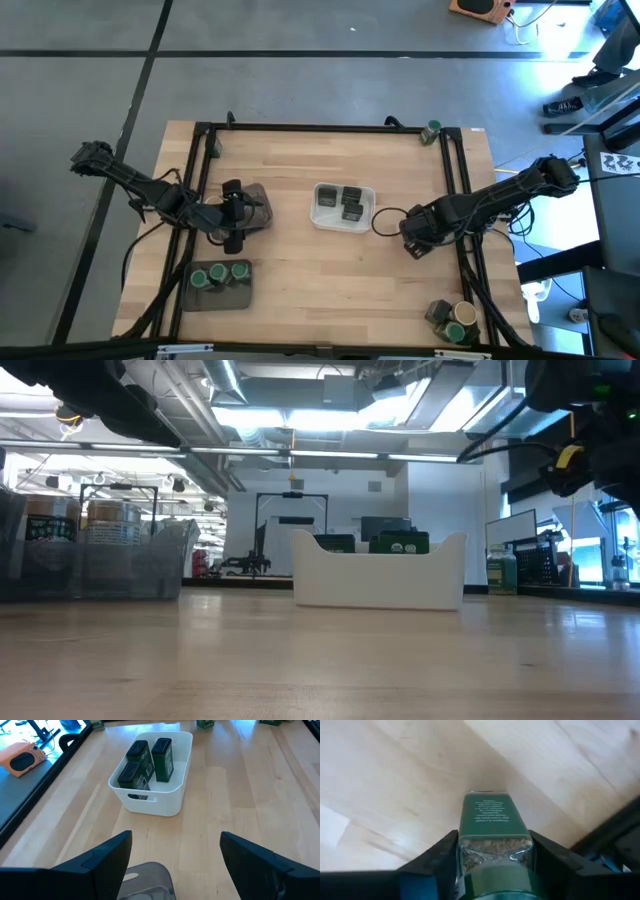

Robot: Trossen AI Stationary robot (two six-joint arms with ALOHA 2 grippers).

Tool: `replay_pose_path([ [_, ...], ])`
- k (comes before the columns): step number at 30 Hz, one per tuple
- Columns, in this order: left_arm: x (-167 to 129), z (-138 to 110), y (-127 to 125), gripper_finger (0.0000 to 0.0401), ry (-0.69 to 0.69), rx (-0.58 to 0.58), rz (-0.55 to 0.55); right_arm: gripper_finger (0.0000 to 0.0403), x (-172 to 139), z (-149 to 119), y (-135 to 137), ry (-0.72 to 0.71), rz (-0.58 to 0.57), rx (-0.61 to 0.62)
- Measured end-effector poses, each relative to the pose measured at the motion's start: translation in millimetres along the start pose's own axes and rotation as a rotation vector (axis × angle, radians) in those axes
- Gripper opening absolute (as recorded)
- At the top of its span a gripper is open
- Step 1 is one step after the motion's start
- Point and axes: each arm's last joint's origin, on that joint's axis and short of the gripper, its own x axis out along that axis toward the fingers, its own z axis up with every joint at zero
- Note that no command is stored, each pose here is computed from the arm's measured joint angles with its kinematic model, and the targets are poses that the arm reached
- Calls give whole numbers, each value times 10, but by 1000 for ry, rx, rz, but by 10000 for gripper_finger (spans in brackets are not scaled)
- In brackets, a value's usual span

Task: Sort spices by type
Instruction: Put the green seasoning bottle into the bottom black bin

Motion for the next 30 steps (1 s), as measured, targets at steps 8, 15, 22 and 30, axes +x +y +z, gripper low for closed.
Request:
replay_pose_path([
  [8,-1,2,-1,301,-1,-36,-1,199,-43,58,139,-81,124,-118],
  [15,-1,6,-3,301,-5,-72,-2,202,-248,200,457,-349,336,-268],
  [22,-1,7,-3,301,-6,-105,-3,200,-318,356,831,-440,319,-419],
  [30,35,-3,-45,301,8,-94,-7,200,-482,646,1548,-539,226,-684],
])
